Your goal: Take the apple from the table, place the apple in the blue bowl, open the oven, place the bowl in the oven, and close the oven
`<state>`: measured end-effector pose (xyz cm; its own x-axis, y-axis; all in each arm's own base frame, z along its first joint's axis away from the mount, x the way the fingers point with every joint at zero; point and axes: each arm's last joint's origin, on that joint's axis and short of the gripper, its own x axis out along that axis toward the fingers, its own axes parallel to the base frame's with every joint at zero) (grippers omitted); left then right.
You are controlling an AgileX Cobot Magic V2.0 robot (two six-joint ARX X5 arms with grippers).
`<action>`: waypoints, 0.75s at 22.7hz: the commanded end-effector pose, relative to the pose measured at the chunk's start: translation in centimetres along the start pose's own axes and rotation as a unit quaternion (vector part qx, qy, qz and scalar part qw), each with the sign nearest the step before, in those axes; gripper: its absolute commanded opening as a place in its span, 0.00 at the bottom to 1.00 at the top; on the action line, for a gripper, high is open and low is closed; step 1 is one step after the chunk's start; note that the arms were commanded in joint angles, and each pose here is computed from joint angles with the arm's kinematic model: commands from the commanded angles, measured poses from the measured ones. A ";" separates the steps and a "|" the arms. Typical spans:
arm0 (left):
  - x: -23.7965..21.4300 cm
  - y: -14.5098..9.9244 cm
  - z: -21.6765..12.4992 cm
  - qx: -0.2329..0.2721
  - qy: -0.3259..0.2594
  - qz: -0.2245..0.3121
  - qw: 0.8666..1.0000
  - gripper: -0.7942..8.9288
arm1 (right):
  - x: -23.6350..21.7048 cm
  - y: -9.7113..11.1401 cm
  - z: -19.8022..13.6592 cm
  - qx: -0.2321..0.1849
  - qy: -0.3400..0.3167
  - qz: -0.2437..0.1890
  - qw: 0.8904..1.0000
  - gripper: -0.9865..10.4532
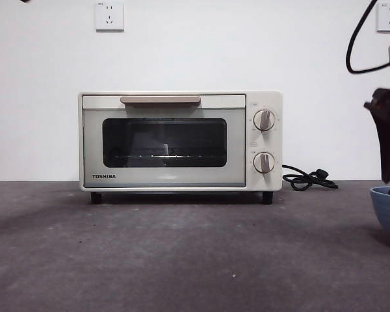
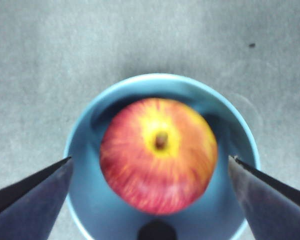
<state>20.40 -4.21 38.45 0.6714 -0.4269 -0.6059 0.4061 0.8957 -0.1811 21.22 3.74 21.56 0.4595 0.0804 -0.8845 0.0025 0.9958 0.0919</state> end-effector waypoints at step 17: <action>13.9 3.4 5.7 -0.072 -0.036 -0.141 0.987 0.08 | -12.6 -0.6 -3.3 0.005 -0.091 0.026 0.995 0.08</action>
<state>34.22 -7.42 33.86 0.5950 -0.6542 -0.4669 0.4856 0.7555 -0.4397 12.81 2.30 30.92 0.6013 0.1154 -0.7907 -0.0210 0.9914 0.1288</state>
